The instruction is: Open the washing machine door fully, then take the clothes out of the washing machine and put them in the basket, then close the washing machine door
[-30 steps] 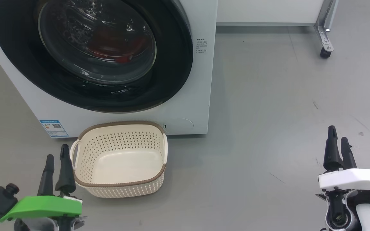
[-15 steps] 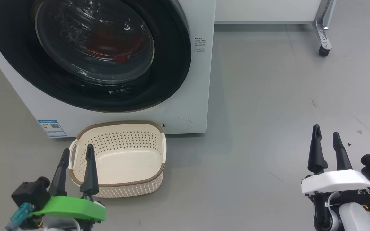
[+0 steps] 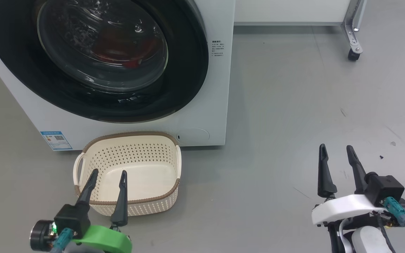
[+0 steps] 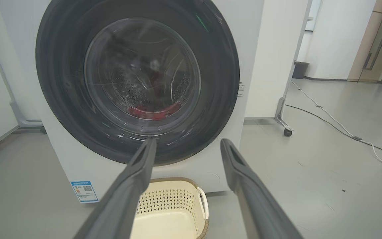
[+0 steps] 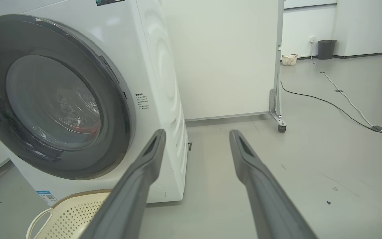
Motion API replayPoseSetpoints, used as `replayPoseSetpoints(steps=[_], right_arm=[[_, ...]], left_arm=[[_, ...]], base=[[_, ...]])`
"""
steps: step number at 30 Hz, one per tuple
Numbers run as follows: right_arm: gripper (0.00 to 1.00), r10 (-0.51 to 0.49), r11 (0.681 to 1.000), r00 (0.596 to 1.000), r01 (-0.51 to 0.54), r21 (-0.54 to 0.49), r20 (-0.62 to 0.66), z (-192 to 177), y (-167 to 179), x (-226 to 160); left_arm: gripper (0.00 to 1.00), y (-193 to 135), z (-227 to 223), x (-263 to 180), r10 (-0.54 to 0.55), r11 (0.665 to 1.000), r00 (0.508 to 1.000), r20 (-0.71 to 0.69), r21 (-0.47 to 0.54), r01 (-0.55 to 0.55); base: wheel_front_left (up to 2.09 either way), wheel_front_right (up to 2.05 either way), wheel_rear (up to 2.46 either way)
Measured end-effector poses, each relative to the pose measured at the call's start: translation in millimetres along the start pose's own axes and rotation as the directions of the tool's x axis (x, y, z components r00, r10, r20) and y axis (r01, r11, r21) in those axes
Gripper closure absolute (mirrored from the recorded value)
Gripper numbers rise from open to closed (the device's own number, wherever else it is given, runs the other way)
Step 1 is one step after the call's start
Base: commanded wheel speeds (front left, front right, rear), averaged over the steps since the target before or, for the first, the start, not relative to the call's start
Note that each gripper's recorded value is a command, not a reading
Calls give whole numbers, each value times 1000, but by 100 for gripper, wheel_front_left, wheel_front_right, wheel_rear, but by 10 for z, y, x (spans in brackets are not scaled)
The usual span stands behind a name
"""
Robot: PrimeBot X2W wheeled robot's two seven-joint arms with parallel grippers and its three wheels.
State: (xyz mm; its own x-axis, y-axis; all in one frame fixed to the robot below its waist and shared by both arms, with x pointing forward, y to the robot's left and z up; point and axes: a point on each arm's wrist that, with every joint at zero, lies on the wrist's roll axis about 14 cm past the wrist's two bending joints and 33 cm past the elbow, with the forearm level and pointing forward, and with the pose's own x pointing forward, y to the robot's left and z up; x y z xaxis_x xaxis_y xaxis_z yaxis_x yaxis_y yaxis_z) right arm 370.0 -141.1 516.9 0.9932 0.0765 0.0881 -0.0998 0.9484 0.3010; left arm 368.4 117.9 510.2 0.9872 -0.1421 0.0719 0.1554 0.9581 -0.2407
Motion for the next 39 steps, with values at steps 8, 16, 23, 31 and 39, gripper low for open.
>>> replayPoseSetpoints(steps=[8,16,23,31,39], right_arm=[[0,18,996,1000,-19,-89,-16,-81,55,-27],[0,15,996,998,-21,-89,-66,-221,54,-63],[0,7,997,995,-15,-81,-98,-306,36,-88],[0,1,997,994,-10,-77,-111,-344,21,-110],[0,0,997,992,-10,-76,-127,-389,20,-124]], left_arm=[[0,-57,-191,-70,-8,995,999,-49,97,13],[0,23,-365,-125,40,999,994,-106,24,-37],[0,112,-451,-156,90,991,986,-138,-82,-102],[0,82,-489,-162,86,992,985,-151,-76,-98],[0,47,-529,-168,75,994,984,-164,-72,-88]], base=[[0,0,0],[0,0,0],[0,0,0],[0,0,0],[0,0,0]])
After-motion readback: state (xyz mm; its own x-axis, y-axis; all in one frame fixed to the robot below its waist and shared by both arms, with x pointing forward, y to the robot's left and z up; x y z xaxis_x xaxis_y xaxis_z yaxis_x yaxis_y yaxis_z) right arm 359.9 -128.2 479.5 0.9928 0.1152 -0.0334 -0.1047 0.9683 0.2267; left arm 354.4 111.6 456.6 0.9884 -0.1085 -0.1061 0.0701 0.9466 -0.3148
